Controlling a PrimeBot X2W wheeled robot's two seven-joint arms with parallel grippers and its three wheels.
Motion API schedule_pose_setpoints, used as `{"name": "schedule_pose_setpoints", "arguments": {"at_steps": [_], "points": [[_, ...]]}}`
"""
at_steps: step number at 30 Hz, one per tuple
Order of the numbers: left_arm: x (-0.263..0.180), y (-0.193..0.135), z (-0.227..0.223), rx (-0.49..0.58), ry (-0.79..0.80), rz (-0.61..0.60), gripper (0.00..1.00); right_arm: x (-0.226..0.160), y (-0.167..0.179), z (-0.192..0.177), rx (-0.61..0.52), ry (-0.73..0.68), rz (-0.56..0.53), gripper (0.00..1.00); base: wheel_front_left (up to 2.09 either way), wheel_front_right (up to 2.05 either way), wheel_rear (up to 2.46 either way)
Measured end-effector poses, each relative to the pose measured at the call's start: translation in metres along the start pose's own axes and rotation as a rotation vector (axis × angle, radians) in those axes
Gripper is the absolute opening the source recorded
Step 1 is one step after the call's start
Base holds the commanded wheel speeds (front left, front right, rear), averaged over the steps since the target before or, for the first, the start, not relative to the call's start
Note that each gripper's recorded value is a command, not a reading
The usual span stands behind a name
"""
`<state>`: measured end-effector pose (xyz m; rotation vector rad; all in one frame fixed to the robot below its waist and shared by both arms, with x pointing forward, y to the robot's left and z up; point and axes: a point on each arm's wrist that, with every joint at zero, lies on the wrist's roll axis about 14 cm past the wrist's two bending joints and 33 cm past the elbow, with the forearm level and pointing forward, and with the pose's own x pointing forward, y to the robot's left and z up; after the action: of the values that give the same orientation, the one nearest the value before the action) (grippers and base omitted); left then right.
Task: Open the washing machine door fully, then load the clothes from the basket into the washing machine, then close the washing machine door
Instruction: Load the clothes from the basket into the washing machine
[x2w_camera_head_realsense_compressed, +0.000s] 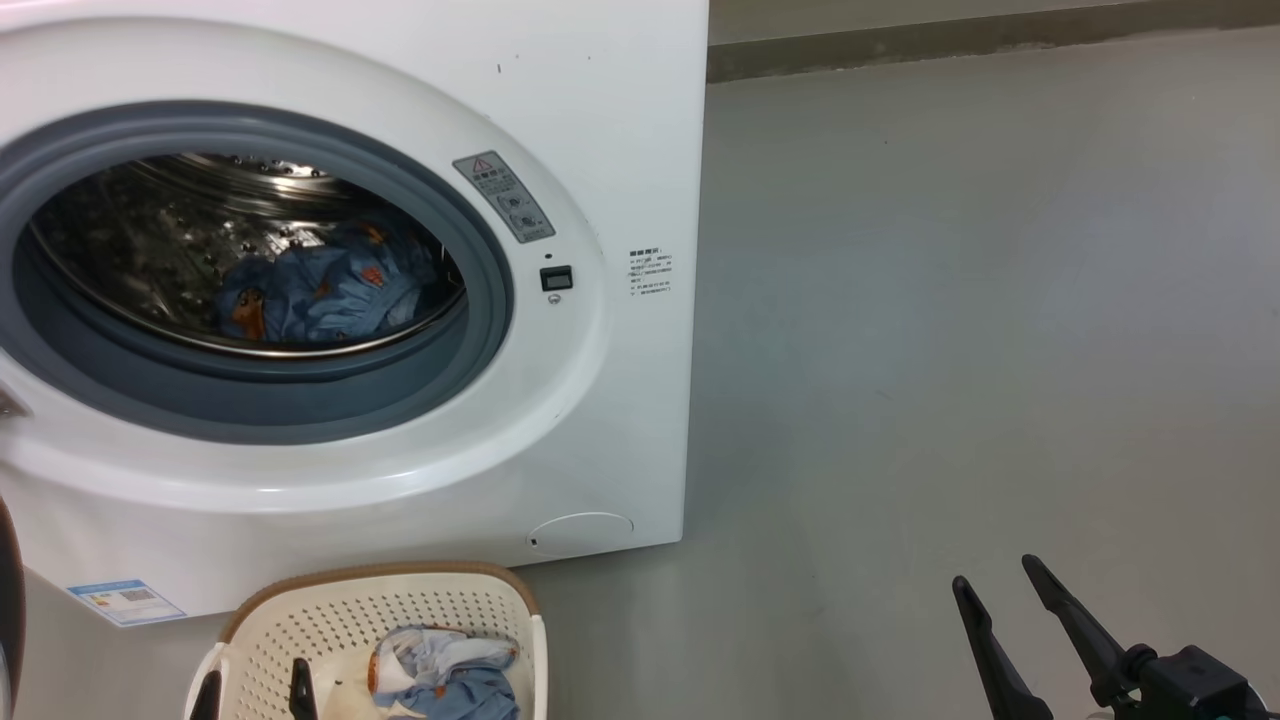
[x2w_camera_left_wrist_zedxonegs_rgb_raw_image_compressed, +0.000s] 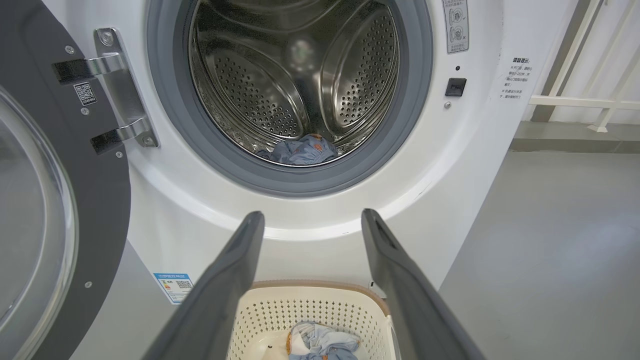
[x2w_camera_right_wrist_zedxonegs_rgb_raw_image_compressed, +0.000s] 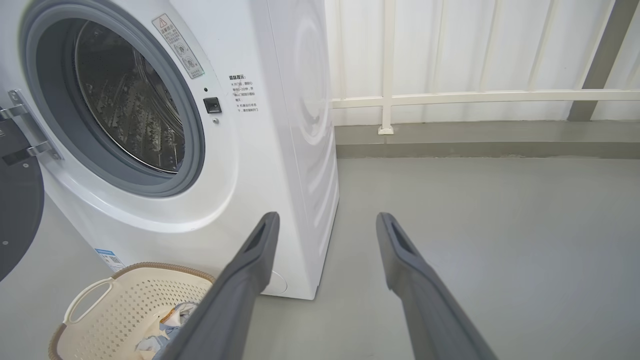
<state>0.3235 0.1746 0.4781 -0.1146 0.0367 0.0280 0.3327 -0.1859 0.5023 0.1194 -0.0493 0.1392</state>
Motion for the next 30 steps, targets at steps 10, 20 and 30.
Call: {"name": "schedule_pose_setpoints", "arguments": {"at_steps": [10, 20, 30], "points": [[0.008, -0.01, -0.025, -0.01, 0.077, -0.031, 1.0, 0.004, -0.001, -0.006, 0.001, 0.019, -0.001, 1.0, 0.0, 0.0, 0.0], [0.025, -0.03, -0.089, -0.054, 0.291, -0.103, 1.0, 0.012, -0.004, -0.015, 0.001, 0.052, 0.0, 1.0, 0.0, 0.0, 0.0], [0.052, -0.054, -0.161, -0.074, 0.544, -0.176, 1.0, 0.045, -0.009, -0.021, -0.004, 0.057, 0.013, 1.0, 0.0, 0.0, 0.0]]}}
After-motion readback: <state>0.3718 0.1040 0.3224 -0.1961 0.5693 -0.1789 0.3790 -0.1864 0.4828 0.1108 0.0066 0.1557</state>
